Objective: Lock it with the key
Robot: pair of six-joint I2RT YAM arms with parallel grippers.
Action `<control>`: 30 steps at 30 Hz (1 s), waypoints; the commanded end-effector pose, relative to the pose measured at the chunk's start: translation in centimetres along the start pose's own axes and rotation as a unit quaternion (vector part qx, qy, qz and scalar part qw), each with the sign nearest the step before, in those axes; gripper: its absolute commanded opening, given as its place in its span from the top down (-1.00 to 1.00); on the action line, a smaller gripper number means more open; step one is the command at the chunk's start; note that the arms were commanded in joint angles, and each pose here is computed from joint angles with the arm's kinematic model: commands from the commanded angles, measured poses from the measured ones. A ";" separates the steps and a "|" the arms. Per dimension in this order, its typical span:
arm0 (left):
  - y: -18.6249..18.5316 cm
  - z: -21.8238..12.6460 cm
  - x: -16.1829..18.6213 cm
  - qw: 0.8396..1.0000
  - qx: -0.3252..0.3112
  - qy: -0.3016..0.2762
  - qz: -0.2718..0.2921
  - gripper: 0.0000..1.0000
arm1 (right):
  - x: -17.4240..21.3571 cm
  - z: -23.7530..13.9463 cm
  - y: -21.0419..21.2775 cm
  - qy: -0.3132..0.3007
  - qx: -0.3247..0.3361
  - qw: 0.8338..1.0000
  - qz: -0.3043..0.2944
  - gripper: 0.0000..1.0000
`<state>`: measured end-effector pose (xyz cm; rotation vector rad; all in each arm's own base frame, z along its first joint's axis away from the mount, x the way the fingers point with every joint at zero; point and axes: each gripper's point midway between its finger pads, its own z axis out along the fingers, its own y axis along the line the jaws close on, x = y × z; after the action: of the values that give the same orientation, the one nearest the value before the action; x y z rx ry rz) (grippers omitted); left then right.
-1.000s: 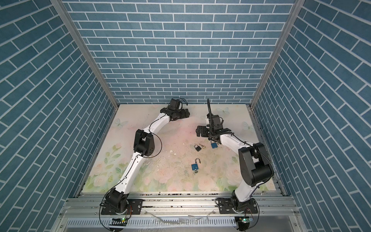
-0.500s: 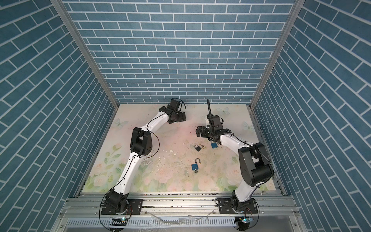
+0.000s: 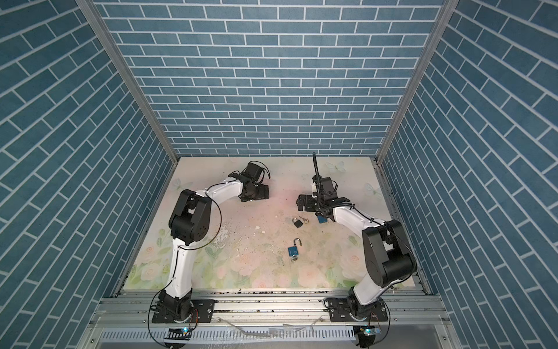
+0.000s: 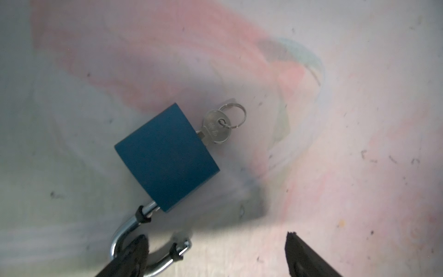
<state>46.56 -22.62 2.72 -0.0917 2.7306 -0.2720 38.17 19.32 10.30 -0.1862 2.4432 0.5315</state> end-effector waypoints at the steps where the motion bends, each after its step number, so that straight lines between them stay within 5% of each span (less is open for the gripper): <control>1: 3.5 1.6 7.2 0.995 -0.045 0.092 -0.019 -0.82 | 0.2 -1.0 -0.4 -0.001 0.012 1.000 -0.021 -0.98; 20: 8.6 -6.2 14.3 0.991 -0.084 0.097 -0.028 -0.84 | 2.8 -1.7 -2.0 0.021 0.042 0.999 -0.023 -0.98; 30: 7.9 -9.0 12.4 0.996 -0.068 0.061 0.009 -0.84 | 3.8 -2.0 -2.4 0.032 0.051 0.998 -0.023 -0.98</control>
<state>31.34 -14.79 3.32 -0.1510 2.8863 -0.1121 35.29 16.90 8.69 -0.1860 2.5036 0.4270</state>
